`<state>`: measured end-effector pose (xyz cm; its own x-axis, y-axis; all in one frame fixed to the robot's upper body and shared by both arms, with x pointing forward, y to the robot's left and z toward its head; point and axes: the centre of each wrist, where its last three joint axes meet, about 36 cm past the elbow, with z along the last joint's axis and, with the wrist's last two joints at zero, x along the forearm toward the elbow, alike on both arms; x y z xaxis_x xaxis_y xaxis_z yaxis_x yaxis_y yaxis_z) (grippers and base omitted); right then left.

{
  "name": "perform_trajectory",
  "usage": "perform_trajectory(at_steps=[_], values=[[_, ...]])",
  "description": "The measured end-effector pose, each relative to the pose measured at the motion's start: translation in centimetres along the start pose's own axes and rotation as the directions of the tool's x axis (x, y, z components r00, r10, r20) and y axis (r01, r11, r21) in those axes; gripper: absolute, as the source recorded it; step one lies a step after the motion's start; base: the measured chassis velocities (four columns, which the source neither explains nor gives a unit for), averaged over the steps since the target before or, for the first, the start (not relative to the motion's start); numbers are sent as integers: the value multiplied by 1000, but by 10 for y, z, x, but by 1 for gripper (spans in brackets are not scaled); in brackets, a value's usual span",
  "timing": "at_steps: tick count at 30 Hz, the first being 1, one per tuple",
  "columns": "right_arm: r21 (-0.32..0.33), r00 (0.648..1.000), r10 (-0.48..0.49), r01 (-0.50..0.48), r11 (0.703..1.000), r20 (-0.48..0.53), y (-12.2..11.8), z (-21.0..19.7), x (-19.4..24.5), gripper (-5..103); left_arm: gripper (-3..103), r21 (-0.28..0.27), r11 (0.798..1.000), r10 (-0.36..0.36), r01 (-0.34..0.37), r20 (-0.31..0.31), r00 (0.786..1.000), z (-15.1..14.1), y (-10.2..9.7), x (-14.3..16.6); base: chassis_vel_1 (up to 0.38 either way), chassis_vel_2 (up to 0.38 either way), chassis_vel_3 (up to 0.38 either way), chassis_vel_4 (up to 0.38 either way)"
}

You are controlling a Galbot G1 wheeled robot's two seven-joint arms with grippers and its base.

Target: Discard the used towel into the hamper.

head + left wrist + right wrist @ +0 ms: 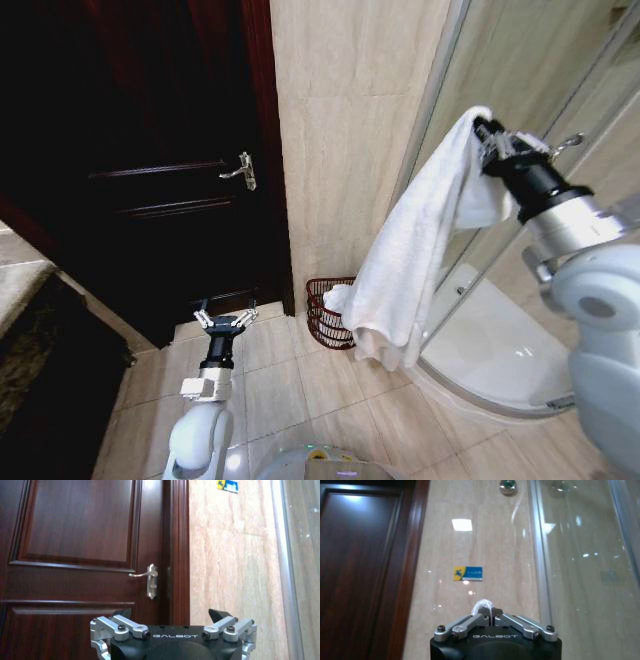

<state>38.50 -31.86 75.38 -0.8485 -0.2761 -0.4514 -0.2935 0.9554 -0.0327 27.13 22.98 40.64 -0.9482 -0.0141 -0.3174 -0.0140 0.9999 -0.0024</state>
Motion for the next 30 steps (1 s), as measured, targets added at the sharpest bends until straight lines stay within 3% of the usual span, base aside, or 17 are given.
perform_trajectory(at_steps=[3, 11, 24, 30], values=[[-7, 1000, 0, 0, 1000, -5, -20, -7, -20, 0, 100, 3, 1000, 1, -1, 19, 1000, 1, 3, 2, 0, 0, 0, 0], [4, 1000, -20, 20, 1000, 10, -45, -23, -48, 0, 100, -5, 1000, 26, -26, 16, 1000, 8, 1, 1, 0, 0, 0, 0], [-41, 984, -175, 176, 984, 21, -44, -18, -80, 0, 100, -22, 999, 24, -23, 14, 1000, 10, 2, -1, 0, 0, 0, 0], [-41, 980, -197, 197, 980, 11, -41, -19, -111, 0, 100, -19, 1000, 11, -11, 17, 1000, 11, 5, -2, 0, 0, 0, 0]])
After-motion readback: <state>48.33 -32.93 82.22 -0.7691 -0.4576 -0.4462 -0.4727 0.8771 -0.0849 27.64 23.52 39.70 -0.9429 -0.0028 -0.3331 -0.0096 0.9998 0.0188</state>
